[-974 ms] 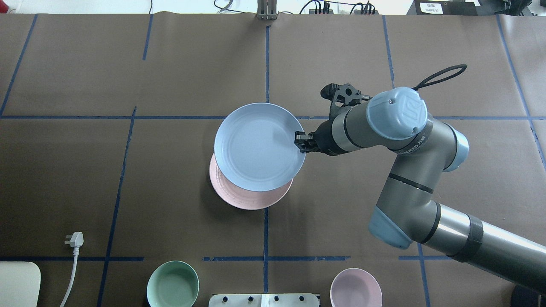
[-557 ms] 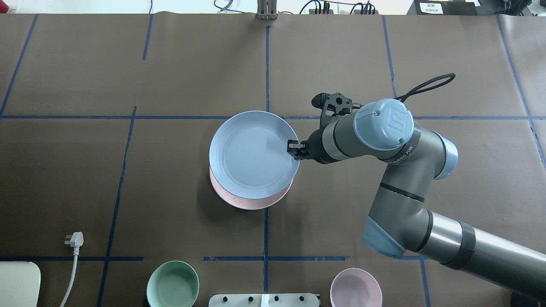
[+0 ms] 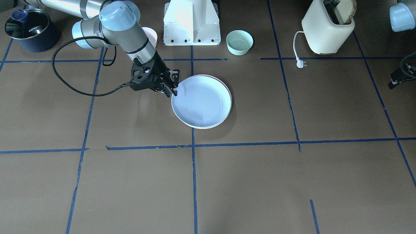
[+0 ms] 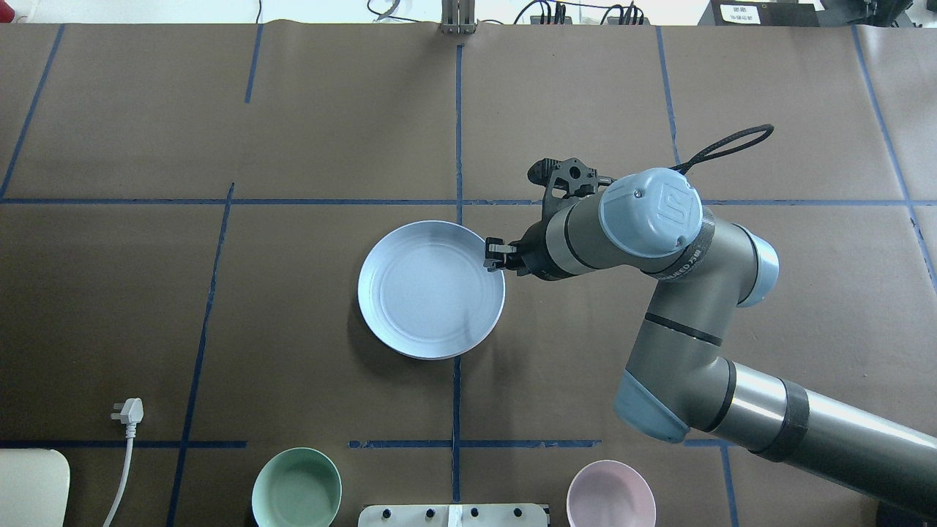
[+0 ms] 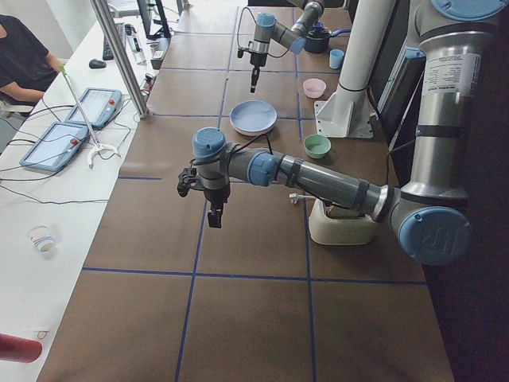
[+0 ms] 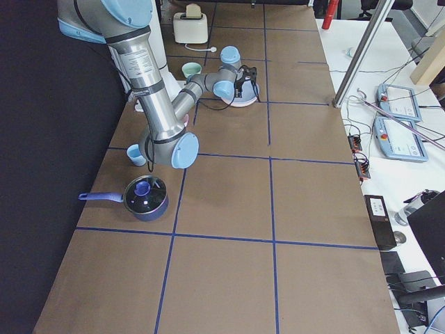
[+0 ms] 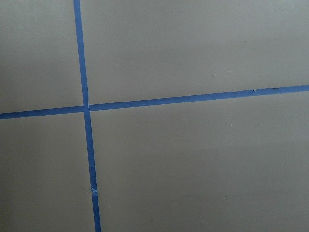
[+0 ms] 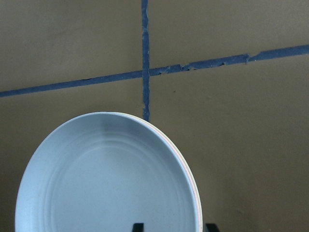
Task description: Stack three plates with pink and blue
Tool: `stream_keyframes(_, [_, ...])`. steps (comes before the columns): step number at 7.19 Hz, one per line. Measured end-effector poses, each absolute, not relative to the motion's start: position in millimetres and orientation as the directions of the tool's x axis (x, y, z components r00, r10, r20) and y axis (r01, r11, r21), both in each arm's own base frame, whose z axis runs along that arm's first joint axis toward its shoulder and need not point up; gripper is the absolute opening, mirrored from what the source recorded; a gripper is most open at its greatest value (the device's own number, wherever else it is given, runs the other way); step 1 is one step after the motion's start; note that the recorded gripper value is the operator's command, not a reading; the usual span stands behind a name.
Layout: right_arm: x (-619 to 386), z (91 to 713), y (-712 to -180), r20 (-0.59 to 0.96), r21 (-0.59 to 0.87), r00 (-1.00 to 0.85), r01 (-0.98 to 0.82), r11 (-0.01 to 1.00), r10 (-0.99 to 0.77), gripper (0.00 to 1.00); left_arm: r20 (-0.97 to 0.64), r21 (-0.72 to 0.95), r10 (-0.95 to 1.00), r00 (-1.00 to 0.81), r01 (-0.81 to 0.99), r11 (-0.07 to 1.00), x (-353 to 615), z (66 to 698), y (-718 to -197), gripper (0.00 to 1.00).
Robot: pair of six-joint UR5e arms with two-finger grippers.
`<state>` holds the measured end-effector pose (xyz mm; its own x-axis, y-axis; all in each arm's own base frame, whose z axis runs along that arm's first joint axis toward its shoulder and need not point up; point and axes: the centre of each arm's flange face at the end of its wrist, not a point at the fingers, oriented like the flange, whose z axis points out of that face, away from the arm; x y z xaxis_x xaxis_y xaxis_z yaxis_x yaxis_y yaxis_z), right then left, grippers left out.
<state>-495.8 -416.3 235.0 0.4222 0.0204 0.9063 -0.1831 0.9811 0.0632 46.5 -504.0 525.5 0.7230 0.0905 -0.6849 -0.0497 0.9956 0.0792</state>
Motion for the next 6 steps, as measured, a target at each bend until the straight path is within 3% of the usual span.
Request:
stream_keyframes(2, [-480, 238, -433, 0.898, 0.039, 0.436, -0.199, 0.979, 0.053, 1.0, -0.685, 0.077, 0.087, 0.724, -0.048, 0.996, 45, 527, -504, 1.0])
stream_keyframes(4, [-414, 259, -488, 0.861, 0.01, 0.502, -0.182, 0.983, 0.084, 1.0, -0.676, 0.097, 0.114, 0.728, -0.065, 0.993, 29, 538, -505, 1.0])
stream_keyframes(6, [-330, 310, -540, 0.78, 0.075, 0.625, -0.116, 0.99, 0.014, 1.0, -0.67, 0.095, 0.118, 0.733, -0.073, 0.993, -11, 576, -508, 1.0])
